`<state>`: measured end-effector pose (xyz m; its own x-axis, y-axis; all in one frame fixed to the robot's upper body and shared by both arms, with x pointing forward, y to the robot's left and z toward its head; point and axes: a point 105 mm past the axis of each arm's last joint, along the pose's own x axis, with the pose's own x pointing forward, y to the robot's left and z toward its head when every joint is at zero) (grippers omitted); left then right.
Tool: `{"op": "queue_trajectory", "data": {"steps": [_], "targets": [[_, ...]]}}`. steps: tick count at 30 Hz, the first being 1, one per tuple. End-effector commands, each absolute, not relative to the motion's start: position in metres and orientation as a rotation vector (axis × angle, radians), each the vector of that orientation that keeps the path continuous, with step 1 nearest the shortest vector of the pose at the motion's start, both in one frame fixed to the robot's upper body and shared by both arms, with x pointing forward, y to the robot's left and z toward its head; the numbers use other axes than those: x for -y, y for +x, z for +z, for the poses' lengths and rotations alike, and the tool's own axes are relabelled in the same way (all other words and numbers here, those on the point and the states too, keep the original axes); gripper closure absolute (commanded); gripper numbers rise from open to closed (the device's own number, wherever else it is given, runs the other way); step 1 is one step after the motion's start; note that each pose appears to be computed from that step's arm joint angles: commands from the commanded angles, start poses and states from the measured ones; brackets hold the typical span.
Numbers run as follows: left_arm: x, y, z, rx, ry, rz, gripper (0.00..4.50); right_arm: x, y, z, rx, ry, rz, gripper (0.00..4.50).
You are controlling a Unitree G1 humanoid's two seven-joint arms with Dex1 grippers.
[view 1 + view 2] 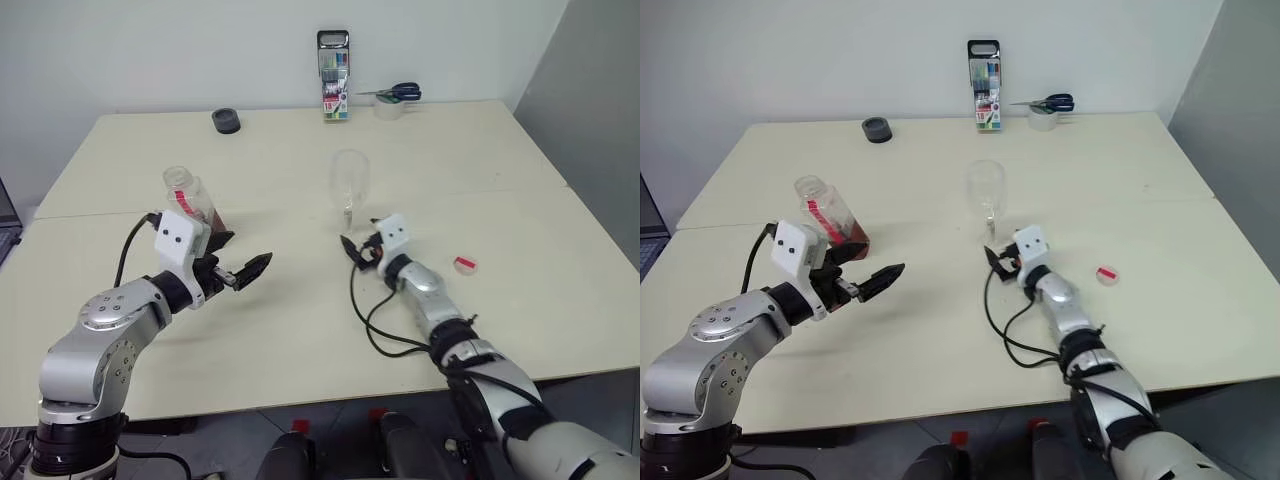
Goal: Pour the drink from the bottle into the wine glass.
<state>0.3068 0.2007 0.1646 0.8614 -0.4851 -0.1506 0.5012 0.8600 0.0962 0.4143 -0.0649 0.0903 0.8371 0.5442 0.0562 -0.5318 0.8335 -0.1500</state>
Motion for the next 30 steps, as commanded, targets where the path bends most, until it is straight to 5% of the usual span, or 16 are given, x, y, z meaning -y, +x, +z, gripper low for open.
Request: {"op": "queue_trajectory", "data": {"steps": [1, 16, 30], "targets": [[-0.216, 0.312, 0.177, -0.048, 0.144, -0.416, 0.00, 0.084, 0.401, 0.110, 0.159, -0.165, 0.585, 0.02], [-0.259, 0.320, 0.161, 0.012, 0.028, -0.040, 0.00, 0.075, 0.272, 0.198, 0.118, -0.114, 1.173, 0.02], [-0.283, 0.333, 0.169, 0.043, 0.039, 0.062, 0.00, 0.074, 0.258, 0.225, 0.111, -0.117, 1.296, 0.02]]}}
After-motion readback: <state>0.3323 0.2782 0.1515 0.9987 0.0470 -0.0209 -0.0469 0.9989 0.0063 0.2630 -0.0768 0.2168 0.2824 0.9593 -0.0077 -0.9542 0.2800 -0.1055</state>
